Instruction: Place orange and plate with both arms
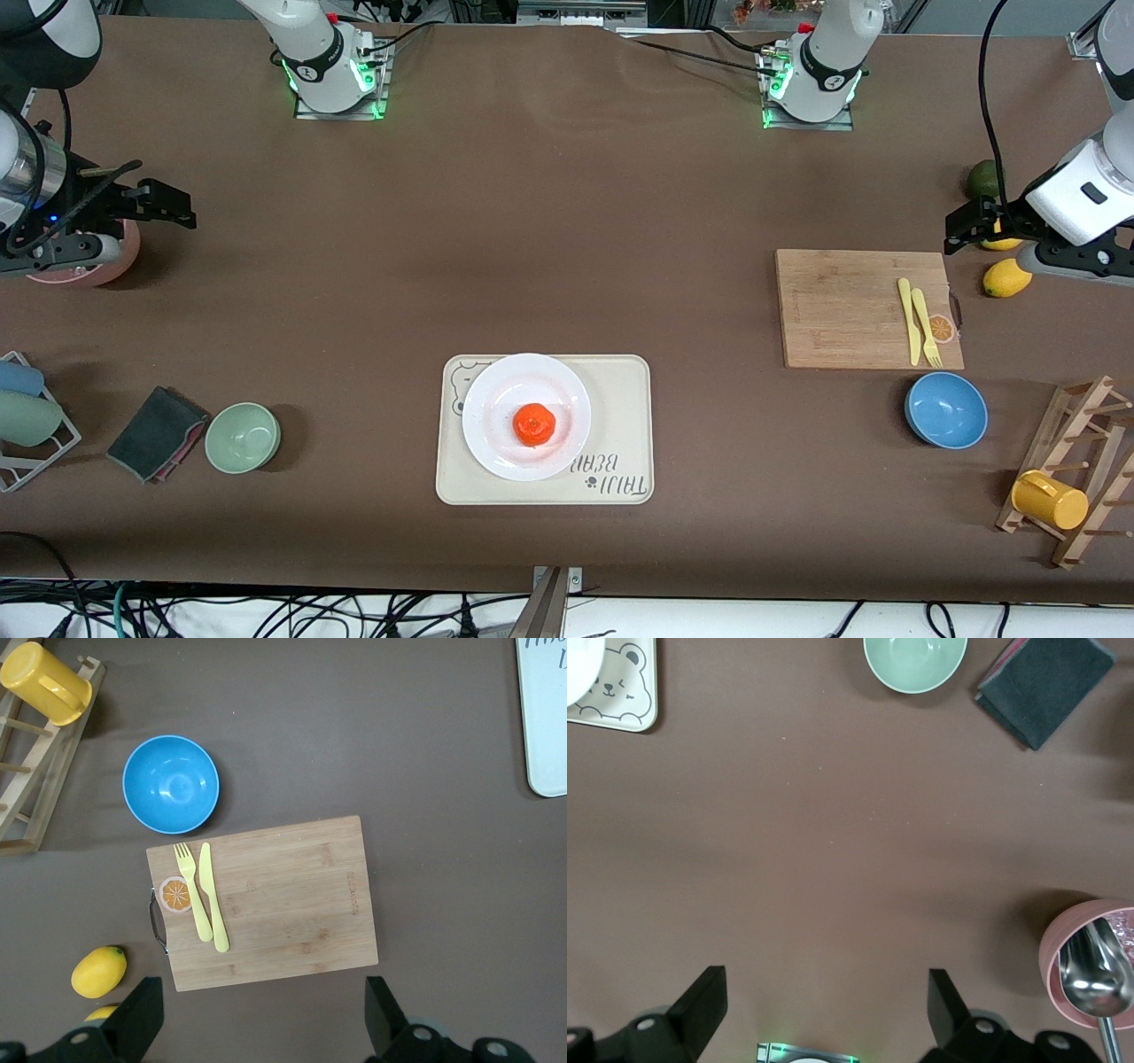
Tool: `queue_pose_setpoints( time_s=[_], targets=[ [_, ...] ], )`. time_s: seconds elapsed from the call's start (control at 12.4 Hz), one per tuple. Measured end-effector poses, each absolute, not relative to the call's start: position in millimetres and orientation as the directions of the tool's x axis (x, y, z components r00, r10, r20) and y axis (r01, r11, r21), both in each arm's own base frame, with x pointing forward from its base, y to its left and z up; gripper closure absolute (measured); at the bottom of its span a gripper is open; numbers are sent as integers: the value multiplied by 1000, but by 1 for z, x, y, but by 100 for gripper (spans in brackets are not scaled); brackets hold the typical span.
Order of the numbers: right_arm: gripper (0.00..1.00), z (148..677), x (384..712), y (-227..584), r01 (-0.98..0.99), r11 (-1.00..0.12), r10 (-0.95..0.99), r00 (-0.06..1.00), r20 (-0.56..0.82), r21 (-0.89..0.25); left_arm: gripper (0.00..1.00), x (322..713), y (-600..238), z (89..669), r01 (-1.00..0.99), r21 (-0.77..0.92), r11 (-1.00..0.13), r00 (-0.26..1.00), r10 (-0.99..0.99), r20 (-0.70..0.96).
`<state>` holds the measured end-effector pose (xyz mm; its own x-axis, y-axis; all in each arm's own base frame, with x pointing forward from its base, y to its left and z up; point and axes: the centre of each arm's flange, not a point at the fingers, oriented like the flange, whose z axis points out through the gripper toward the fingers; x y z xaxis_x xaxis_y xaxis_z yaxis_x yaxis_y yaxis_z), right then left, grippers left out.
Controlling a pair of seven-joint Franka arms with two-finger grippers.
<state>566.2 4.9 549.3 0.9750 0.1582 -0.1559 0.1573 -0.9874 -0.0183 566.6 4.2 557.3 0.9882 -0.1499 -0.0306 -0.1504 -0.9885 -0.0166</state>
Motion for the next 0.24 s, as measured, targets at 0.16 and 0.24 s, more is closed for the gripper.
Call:
queue_pose_setpoints(
  time_s=[0.16,0.24],
  targets=[
    [0,553,566,5,159,-987,159,976,-150,-12,0,567,4,557,-150,-17,-988,988,-150,-31],
    [0,555,566,4,159,-987,159,977,-145,-7,0,567,4,557,-150,-17,-988,988,-150,-31]
  ],
)
